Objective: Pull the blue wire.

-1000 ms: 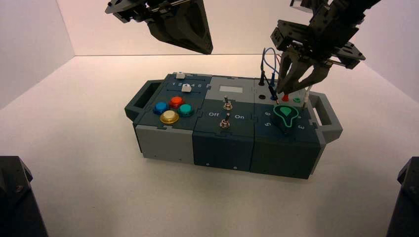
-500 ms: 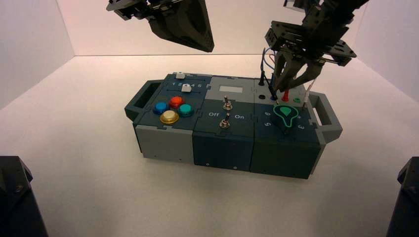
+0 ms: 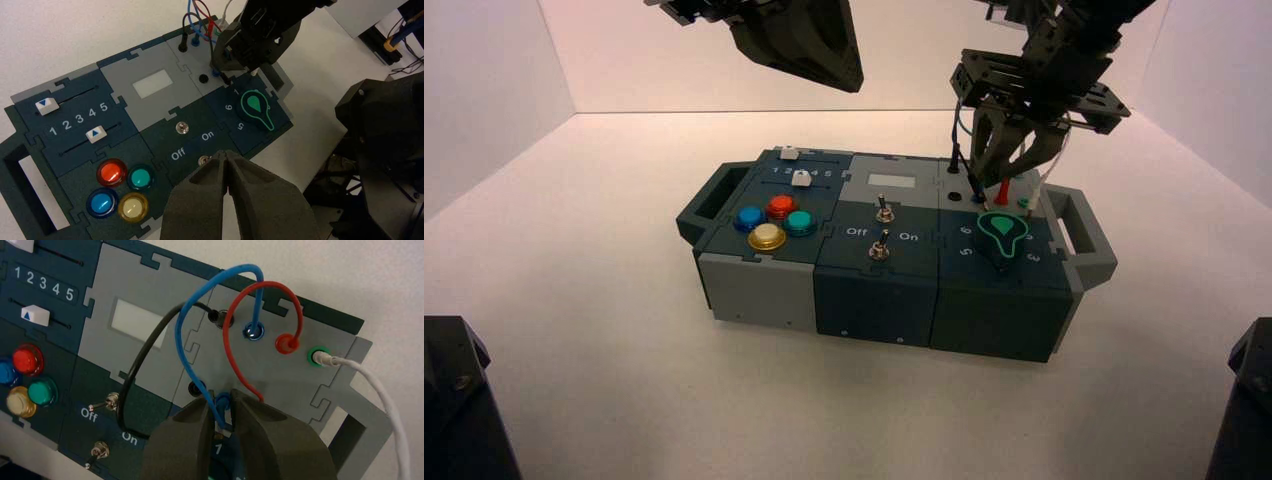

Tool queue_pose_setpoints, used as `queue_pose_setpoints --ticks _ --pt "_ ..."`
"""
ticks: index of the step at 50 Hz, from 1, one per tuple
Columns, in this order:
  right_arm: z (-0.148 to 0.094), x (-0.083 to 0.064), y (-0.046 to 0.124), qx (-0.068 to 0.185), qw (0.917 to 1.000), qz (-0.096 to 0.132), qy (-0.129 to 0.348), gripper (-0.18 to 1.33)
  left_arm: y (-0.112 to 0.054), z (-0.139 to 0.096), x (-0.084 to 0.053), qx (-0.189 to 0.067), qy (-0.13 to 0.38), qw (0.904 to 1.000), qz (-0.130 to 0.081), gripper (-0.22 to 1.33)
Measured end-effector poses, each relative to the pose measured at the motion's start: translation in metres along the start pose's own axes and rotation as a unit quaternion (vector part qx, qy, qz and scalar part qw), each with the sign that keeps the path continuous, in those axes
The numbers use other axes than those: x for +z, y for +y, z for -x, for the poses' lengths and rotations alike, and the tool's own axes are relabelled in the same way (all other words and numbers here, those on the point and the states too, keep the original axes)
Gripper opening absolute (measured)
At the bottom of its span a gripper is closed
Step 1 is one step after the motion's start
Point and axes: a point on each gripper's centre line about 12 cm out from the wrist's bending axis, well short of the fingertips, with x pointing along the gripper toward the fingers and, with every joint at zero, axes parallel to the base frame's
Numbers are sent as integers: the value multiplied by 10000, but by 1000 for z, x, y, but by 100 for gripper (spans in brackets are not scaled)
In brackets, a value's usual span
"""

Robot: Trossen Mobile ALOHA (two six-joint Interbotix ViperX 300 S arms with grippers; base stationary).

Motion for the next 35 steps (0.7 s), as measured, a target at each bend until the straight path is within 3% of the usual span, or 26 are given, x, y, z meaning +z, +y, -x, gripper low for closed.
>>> queue_pose_setpoints --ticks 12,24,35 --pt "-3 1 0 -14 10000 -15 43 31 0 0 0 3 7 10000 -7 -16" --pt "-4 0 0 -27 10000 11 76 3 2 0 0 22 0 10000 15 -16" --pt "-3 0 -1 -54 10000 22 77 3 3 0 1 37 -5 10000 20 -16"
